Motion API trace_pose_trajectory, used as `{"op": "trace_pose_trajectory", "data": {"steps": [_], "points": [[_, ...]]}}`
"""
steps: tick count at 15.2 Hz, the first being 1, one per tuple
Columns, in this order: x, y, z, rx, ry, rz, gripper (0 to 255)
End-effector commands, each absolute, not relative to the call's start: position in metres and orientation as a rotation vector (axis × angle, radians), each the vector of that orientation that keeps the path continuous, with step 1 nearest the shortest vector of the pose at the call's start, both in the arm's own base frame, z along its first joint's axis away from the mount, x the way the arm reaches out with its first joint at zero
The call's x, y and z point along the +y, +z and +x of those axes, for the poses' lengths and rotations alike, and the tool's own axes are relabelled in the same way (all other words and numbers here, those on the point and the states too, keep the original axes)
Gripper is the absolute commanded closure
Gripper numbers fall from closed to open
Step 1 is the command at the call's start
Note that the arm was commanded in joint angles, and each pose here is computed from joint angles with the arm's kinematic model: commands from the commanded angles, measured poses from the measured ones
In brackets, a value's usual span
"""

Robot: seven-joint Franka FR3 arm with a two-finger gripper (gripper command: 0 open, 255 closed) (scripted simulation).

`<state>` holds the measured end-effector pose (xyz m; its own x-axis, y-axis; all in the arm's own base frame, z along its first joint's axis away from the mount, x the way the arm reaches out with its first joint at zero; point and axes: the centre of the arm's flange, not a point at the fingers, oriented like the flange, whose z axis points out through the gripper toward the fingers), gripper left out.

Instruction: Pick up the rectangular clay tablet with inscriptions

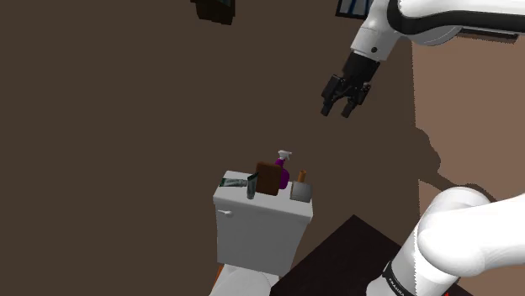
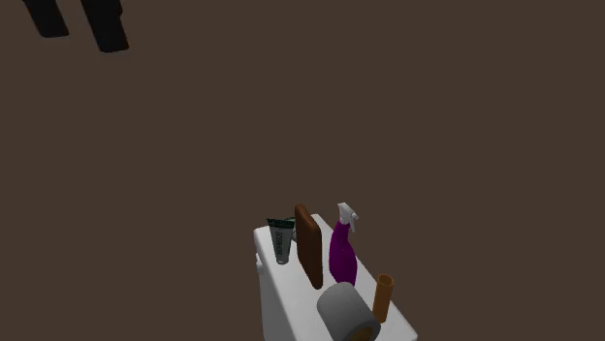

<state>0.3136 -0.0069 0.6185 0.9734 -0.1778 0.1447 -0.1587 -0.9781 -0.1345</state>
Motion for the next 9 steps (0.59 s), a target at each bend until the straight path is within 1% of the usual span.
{"op": "trace_pose_trajectory", "data": {"steps": [1,9], "points": [[-0.007,0.618,0.314,0.257,-0.237,-2.999,0],[-0.043,0.543,0.381,-0.008,-0.182,-3.052,0]]}}
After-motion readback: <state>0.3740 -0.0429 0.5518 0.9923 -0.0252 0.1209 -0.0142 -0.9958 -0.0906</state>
